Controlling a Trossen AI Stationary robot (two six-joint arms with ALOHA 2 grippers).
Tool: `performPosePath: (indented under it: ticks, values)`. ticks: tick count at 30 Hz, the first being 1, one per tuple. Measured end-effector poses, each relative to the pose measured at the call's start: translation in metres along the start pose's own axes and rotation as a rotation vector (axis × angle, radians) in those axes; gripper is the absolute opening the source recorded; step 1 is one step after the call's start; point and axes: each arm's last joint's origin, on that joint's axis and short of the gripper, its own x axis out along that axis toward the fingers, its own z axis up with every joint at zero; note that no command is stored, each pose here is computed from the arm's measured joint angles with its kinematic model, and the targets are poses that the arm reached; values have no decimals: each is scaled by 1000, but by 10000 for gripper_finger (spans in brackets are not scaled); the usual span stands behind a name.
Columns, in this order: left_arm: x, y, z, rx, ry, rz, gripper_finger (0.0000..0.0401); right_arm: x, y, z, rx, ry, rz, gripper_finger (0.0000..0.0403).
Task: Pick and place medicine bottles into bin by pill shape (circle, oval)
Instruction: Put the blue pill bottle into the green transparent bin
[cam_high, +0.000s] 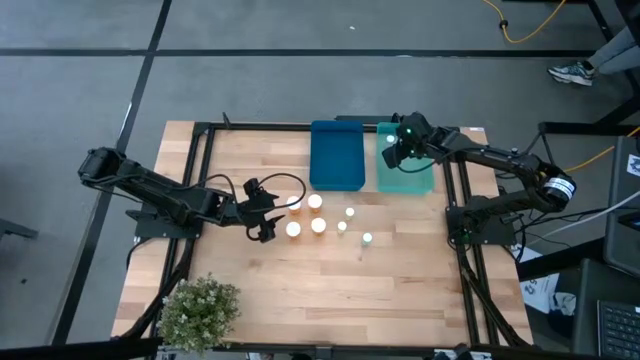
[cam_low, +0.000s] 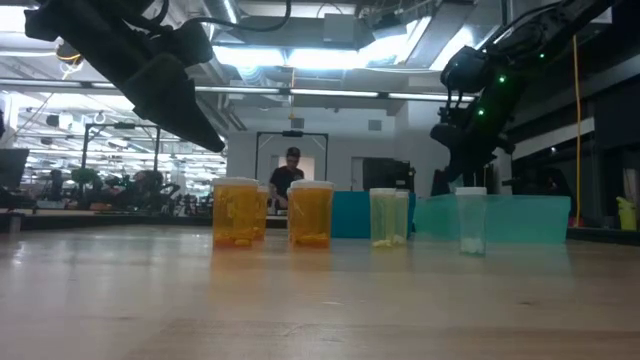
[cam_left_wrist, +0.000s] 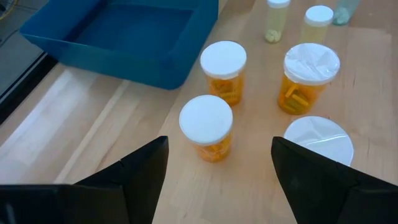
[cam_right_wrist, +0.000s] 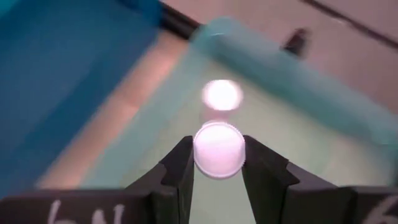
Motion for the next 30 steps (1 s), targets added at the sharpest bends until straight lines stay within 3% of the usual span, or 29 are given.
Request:
performPosePath:
  ticks: [4,13,19,30]
  values:
    - [0,0,0,0,0,0,277,2,-9,1,23,-20,-134,112]
    - [0,0,0,0,0,0,277,35,-19,1,87,34,-149,112]
    - [0,0,0,0,0,0,277,45,-25,8,126,-20,-141,112]
    - [0,0,0,0,0,0,277,62,-33,1,139,48,-163,112]
